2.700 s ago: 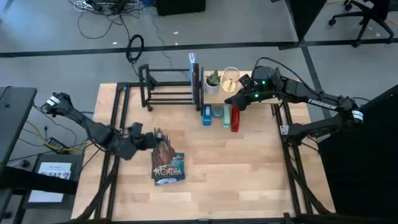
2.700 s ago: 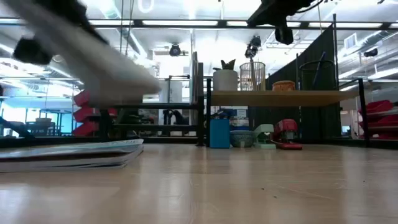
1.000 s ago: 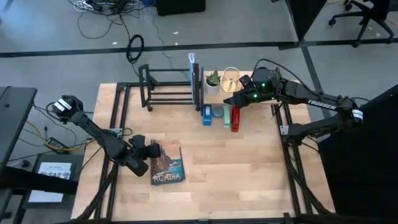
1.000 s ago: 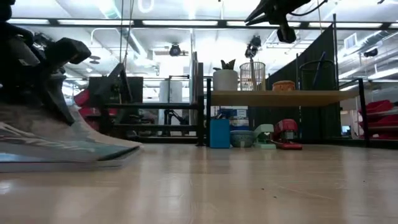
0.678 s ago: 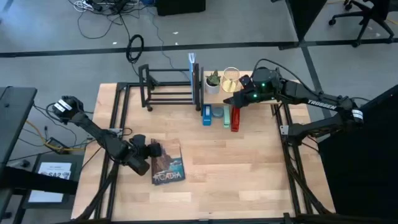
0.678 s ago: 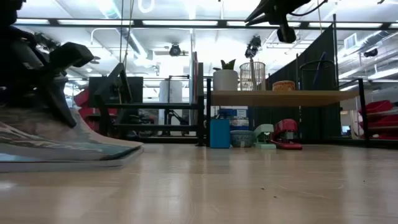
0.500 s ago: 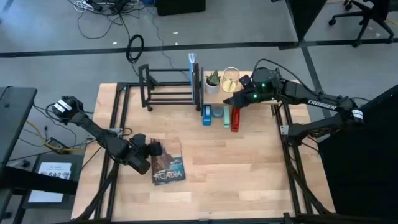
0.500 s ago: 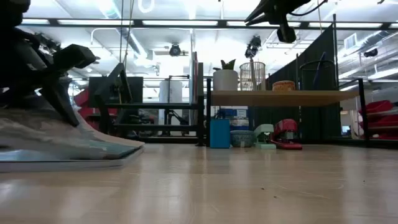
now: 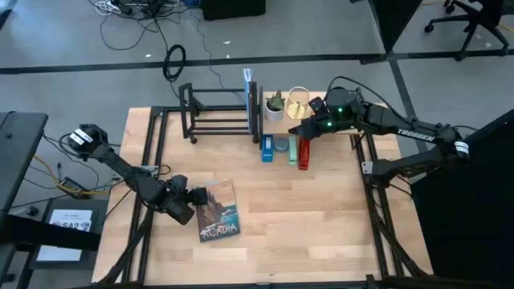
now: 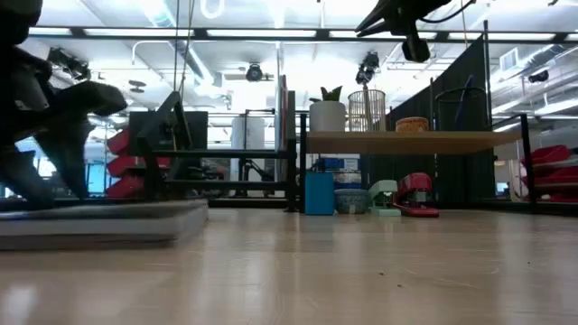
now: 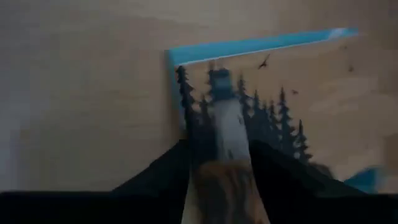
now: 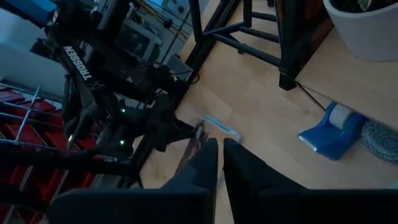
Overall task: Stock shelves
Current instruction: Remove the blue book from the black book shelf
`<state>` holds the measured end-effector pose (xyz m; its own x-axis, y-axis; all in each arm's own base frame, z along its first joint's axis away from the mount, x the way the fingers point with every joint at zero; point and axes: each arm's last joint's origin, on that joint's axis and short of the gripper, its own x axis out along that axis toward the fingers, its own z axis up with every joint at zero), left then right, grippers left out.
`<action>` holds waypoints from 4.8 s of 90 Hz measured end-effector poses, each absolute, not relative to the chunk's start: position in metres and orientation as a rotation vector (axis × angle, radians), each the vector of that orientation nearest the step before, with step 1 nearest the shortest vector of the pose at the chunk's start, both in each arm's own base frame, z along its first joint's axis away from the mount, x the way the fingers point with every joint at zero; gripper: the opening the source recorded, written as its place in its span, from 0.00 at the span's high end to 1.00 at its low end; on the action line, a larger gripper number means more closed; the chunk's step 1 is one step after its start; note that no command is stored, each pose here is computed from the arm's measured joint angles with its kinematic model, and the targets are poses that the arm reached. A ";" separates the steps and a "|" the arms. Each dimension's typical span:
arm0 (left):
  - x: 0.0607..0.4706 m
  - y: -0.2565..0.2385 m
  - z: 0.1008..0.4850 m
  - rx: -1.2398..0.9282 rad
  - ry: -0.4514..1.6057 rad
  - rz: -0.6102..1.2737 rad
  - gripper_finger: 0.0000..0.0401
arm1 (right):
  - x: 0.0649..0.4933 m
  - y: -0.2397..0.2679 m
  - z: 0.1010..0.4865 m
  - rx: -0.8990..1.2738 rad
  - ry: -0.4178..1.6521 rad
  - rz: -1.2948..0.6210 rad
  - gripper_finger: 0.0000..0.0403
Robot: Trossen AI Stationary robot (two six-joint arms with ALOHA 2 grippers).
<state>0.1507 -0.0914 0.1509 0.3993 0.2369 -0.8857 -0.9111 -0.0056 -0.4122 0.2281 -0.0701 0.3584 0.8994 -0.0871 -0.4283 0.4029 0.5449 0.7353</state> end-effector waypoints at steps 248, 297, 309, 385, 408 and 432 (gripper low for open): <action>0.331 0.123 0.283 -0.292 0.203 1.181 0.59 | 0.155 -0.054 0.396 0.683 0.227 -0.274 1.00; 0.321 0.147 0.278 -0.436 0.204 1.166 0.72 | 0.157 -0.055 0.395 0.693 0.232 -0.278 1.00; 0.319 0.153 0.282 -0.452 0.187 1.185 0.91 | 0.157 -0.055 0.395 0.702 0.232 -0.280 1.00; 0.247 0.082 0.496 -0.420 0.159 0.810 1.00 | 0.166 -0.061 0.393 0.580 0.232 -0.321 1.00; 0.210 0.019 0.460 -0.726 0.369 0.770 1.00 | 0.192 -0.070 0.382 0.575 0.276 -0.316 1.00; 0.186 -0.042 0.373 -1.062 0.456 0.655 1.00 | 0.212 -0.075 0.381 0.639 0.237 -0.207 1.00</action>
<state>0.1855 -0.0418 0.3729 0.7259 0.2699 -0.6326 -0.6869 0.3296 -0.6477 0.2120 -0.0748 0.3808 0.9525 -0.1179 -0.2806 0.2629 0.7834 0.5632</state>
